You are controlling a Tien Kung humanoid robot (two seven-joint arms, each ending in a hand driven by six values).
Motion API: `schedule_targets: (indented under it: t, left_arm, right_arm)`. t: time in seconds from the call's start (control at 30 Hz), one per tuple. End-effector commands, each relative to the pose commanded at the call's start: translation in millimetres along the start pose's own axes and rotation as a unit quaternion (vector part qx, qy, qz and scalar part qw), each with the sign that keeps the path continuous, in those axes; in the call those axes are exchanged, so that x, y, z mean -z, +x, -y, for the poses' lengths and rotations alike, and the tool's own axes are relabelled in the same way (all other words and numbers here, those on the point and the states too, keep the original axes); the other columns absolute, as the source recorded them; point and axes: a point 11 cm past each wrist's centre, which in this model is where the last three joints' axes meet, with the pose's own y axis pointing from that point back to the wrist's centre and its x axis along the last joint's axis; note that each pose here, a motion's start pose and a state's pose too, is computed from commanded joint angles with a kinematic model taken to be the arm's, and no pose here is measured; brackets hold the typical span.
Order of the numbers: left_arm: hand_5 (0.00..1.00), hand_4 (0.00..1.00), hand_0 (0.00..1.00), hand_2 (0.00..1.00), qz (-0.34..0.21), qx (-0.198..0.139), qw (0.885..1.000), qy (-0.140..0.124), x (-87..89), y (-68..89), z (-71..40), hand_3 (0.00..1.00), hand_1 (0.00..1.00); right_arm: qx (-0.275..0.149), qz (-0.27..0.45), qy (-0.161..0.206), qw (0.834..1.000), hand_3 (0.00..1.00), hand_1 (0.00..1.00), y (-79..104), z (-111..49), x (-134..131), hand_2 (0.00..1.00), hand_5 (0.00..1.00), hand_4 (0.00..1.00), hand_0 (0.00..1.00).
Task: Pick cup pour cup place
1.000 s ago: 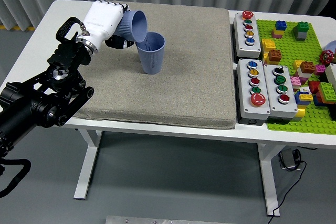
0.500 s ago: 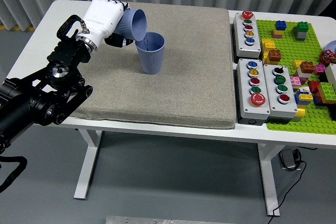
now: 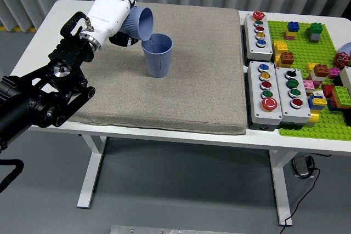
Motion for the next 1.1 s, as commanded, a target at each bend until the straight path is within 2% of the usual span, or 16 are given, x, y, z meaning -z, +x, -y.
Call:
schedule_targets:
  t: [0.13,0.7,1.1]
  left_arm:
    - [0.179,0.87,0.567,0.53,0.011,-0.002,1.0,0.001,1.1,2.9,0.8,0.551,0.539]
    - [0.174,0.865,0.565,0.528,0.075,-0.001,0.997,-0.024,-5.6,9.5,3.5,0.549,0.539]
    - [0.171,0.861,0.567,0.528,0.09,0.003,0.995,-0.03,-7.1,8.6,2.6,0.547,0.539]
  right_arm:
    - [0.0,0.0,0.0,1.0,0.629,0.706,0.2,0.1,-0.4,0.664,0.326,0.039,0.7]
    - [-0.001,0.0,-0.001,1.0,0.629,0.706,0.6,0.1,-1.2,0.665,0.328,0.039,0.7]
    - [0.0,-0.004,-0.006,1.0,0.628,0.705,0.1,0.6,-7.3,0.664,0.327,0.038,0.7]
